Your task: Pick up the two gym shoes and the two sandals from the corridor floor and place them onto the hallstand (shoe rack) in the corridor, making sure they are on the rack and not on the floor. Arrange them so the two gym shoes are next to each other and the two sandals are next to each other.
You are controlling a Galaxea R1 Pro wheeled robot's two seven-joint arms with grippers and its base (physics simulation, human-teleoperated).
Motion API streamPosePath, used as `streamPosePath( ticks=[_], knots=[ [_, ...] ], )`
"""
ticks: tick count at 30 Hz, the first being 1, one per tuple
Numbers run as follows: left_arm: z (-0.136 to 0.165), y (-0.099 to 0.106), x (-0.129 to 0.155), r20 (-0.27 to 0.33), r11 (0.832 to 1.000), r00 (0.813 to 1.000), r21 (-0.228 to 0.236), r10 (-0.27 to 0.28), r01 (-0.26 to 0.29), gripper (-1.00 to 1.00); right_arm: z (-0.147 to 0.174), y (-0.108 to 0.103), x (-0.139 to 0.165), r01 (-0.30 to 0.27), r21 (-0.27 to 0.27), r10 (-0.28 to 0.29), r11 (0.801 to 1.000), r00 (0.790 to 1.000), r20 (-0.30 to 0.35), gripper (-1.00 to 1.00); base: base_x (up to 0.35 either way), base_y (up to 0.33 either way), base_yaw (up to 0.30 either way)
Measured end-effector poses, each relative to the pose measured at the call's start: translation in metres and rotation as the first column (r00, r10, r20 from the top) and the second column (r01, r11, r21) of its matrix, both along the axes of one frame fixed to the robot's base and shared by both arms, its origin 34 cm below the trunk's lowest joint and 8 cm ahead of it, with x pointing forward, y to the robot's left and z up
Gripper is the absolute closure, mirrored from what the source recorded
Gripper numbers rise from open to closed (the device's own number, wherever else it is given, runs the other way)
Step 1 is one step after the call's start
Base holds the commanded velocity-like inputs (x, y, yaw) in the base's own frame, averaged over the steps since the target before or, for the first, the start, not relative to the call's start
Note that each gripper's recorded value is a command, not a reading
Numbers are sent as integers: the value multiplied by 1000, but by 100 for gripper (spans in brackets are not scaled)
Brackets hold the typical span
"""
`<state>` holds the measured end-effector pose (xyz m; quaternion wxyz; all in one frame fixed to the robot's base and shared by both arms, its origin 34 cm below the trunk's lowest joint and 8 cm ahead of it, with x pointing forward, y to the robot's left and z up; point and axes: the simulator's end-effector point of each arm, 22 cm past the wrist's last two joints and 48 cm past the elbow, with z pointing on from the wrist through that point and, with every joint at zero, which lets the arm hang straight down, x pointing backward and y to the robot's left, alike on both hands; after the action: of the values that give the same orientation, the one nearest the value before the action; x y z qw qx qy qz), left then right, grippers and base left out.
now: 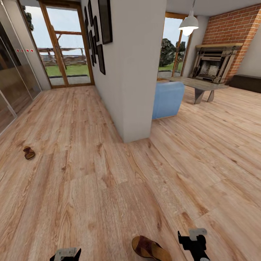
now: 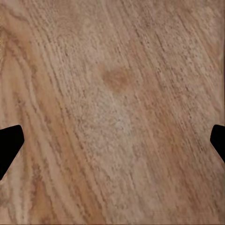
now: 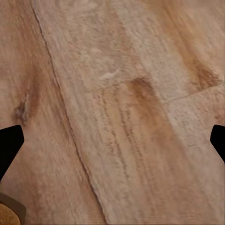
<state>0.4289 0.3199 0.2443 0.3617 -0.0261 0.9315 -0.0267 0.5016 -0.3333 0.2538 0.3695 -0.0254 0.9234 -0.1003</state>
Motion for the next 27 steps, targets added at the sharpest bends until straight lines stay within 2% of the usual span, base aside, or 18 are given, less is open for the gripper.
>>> streamPosePath(
  ticks=[5,8,12,16,18,24,25,27],
  knots=[
    [20,0,53,73,1000,997,2,-8,8,-100,10,20,22,-154,-18,154,988,988,30,-100,0,0,0],
    [31,0,83,104,1000,995,0,-9,9,-100,20,35,40,-249,-29,251,968,966,61,-100,0,0,0],
    [44,1,117,123,1000,992,-6,-6,7,-100,33,51,60,-345,-41,347,938,934,84,-100,0,0,0],
    [60,-1,156,126,1000,992,-25,-9,12,-100,34,70,65,-443,-15,443,896,895,45,-100,0,0,0],
    [73,-6,184,121,998,992,-54,-23,30,-100,32,82,64,-508,20,508,861,861,1,-100,0,0,0],
    [92,-16,219,109,994,993,-89,-50,60,-100,36,84,67,-567,36,568,823,822,-33,-100,0,0,0],
    [101,-18,233,110,993,992,-93,-61,71,-100,37,84,66,-580,42,582,813,813,-40,-100,0,0,0],
    [107,-19,241,115,993,991,-90,-70,80,-100,37,84,66,-587,45,588,809,808,-44,-100,0,0,0]
  ],
)
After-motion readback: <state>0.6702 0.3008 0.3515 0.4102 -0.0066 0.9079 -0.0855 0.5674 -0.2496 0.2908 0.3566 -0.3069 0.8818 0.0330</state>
